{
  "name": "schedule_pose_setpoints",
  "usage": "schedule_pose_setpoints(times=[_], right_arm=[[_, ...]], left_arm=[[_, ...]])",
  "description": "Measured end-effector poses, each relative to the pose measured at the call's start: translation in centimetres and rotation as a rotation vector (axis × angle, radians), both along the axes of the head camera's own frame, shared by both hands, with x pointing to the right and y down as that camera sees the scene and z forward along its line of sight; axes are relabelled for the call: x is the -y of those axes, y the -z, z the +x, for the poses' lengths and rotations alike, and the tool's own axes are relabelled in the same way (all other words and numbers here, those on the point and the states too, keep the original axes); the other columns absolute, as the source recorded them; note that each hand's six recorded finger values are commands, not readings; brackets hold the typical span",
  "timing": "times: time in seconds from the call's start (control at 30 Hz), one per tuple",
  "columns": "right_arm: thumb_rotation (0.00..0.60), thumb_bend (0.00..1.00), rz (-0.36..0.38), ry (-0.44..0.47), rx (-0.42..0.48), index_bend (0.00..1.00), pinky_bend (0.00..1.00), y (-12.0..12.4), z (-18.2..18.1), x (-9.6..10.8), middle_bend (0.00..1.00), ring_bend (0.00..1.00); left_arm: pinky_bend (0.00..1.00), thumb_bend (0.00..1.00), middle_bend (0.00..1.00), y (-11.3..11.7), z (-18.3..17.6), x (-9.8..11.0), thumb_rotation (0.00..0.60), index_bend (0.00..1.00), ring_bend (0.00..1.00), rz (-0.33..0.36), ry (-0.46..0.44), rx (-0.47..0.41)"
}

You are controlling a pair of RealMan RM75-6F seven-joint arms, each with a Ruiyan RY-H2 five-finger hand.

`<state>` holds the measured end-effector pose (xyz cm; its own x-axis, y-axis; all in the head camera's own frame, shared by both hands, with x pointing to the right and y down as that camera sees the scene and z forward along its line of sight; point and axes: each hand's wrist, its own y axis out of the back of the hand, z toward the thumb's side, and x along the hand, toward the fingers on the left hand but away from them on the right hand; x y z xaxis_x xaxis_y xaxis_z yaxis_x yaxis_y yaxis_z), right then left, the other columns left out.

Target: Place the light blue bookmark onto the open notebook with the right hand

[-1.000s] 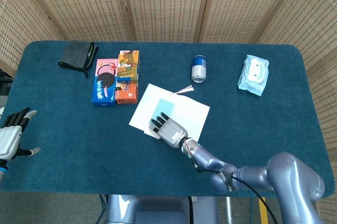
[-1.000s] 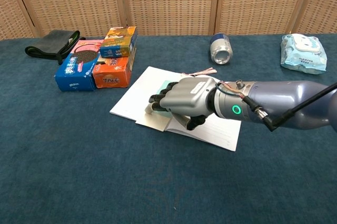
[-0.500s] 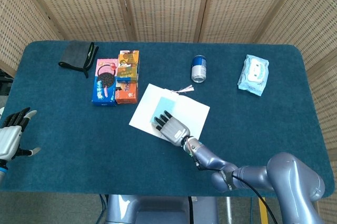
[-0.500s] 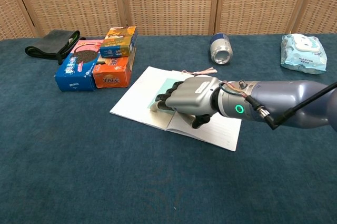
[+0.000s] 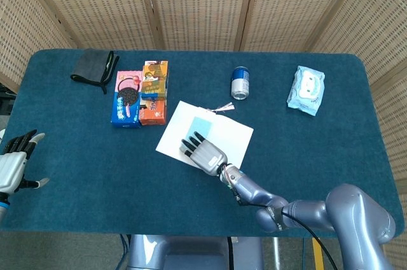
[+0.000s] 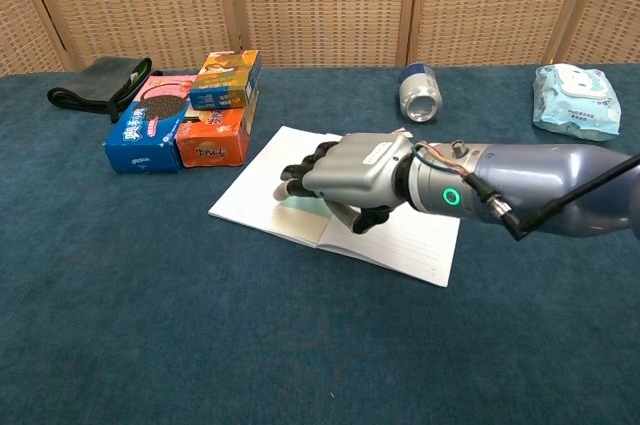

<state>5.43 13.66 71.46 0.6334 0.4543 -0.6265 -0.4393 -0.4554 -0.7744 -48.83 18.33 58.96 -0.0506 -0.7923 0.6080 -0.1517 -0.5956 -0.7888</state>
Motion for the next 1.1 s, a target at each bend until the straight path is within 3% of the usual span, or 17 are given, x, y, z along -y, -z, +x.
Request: schedule_pose_setpoints(times=[0.23,0.3,0.43,0.47,0.57,0.7,0.8,0.93,1.1], right_arm=[[0.6,1.0,0.043,-0.043,0.077,0.0,0.0,1.8,-0.4,1.2,0.0,0.0],[0.6,0.95,0.074,-0.059,0.119,0.0,0.0,3.0,-0.2,1.8,0.0,0.0],[0.6,0.32,0.141,-0.109,0.201,0.0,0.0,6.0,1.7,3.1,0.0,0.0],[0.6,0.21,0.159,-0.125,0.217,0.0,0.0,6.7,2.5,3.4,0.0,0.0],[0.6,0.04,0.225,-0.192,0.261,0.0,0.0,8.9,6.1,4.4,0.0,0.0],[0.6,0.0,0.285,-0.337,0.302,0.0,0.0,11.3,13.0,4.8,0.0,0.0],[0.6,0.0,0.306,-0.493,0.322,0.0,0.0,12.6,19.4,3.7,0.0,0.0],[0.6,0.0,0.326,-0.726,0.362,0.0,0.0,14.3,28.4,0.0,0.0,0.0],[0.6,0.0,0.365,-0.899,0.351,0.0,0.0,15.8,35.6,-5.1,0.0,0.0]], left_arm=[[0.0,0.04,0.0,0.0,0.0,0.0,0.6,0.0,0.0,-0.004,0.0,-0.004],[0.0,0.04,0.0,0.0,0.0,0.0,0.6,0.0,0.0,-0.002,0.0,-0.007],[0.0,0.04,0.0,0.4,-0.1,0.0,0.6,0.0,0.0,0.008,0.004,-0.017],[0.0,0.03,0.0,0.5,-0.1,0.0,0.6,0.0,0.0,0.011,0.003,-0.019],[0.0,0.03,0.0,0.8,-0.2,0.0,0.6,0.0,0.0,0.023,-0.002,-0.026],[0.0,0.03,0.0,1.2,-0.1,-0.1,0.6,0.0,0.0,0.042,-0.014,-0.031],[0.0,0.03,0.0,1.7,-0.1,-0.3,0.6,0.0,0.0,0.067,-0.019,-0.031],[0.0,0.03,0.0,2.4,0.3,-1.0,0.6,0.0,0.0,0.105,-0.037,-0.036],[0.0,0.03,0.0,2.7,0.6,-1.8,0.6,0.0,0.0,0.129,-0.056,-0.031]])
